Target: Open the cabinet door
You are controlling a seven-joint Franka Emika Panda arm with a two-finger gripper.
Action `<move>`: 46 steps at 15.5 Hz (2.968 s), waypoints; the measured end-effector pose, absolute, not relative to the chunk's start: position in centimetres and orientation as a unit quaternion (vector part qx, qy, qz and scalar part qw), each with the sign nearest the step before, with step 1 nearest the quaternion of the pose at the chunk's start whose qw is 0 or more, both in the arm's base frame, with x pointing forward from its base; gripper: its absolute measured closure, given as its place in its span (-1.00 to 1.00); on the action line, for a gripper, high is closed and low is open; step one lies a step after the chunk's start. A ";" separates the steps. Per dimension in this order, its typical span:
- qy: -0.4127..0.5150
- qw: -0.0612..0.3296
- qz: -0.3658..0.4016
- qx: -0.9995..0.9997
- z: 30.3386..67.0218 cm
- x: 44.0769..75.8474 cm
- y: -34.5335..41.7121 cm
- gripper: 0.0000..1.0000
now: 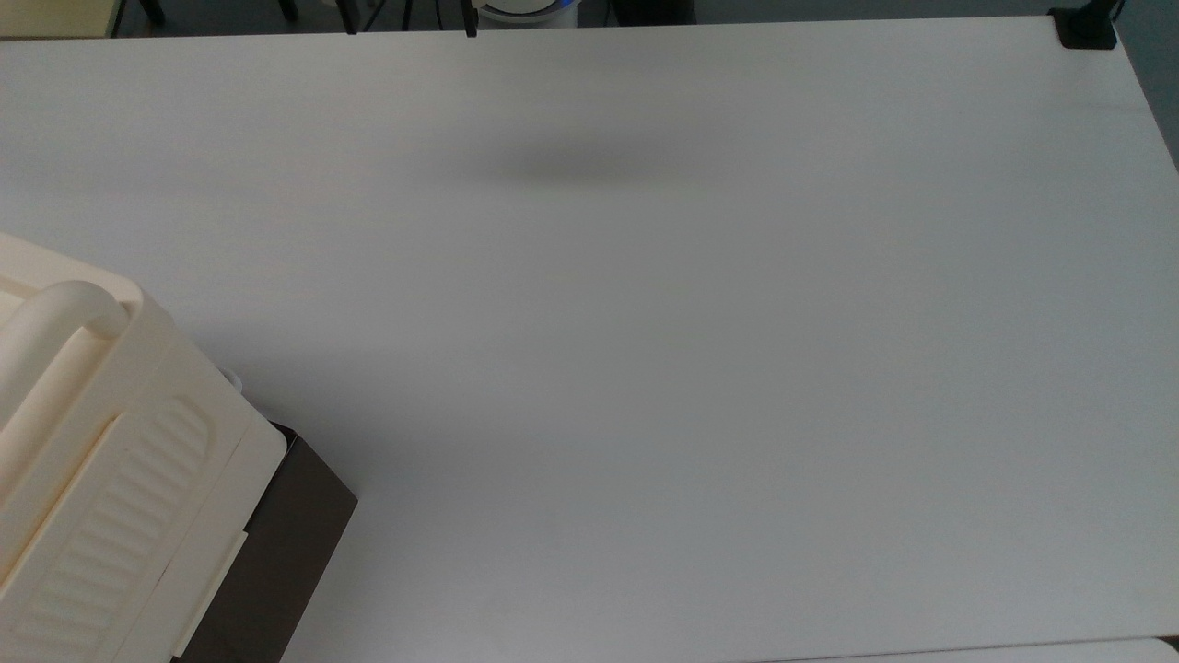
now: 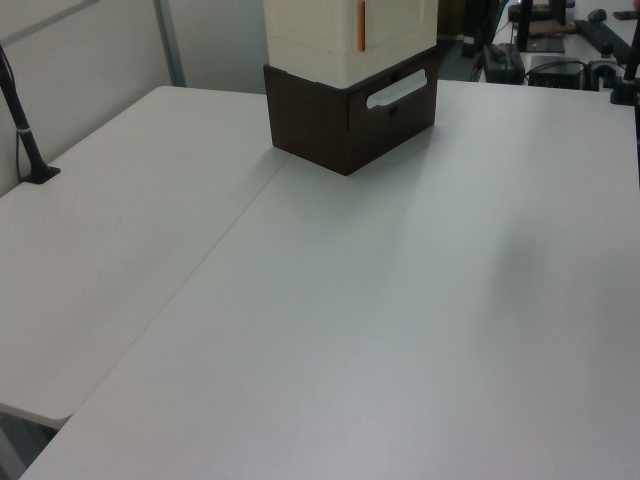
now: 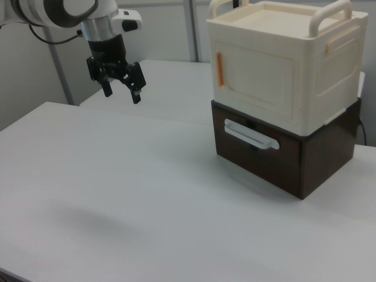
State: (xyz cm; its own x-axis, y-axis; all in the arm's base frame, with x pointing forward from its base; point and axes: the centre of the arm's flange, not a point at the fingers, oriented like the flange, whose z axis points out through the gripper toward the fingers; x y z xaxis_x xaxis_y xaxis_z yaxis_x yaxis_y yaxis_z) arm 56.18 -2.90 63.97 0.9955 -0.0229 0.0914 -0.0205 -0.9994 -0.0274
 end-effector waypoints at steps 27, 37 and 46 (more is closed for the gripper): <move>0.014 0.013 -0.046 -0.999 64.0 56.2 -3.1 -1.00; 0.007 0.012 -0.049 -0.999 64.2 56.0 -4.2 -1.00; -0.005 0.006 -0.071 -0.997 64.6 56.3 -6.9 -1.00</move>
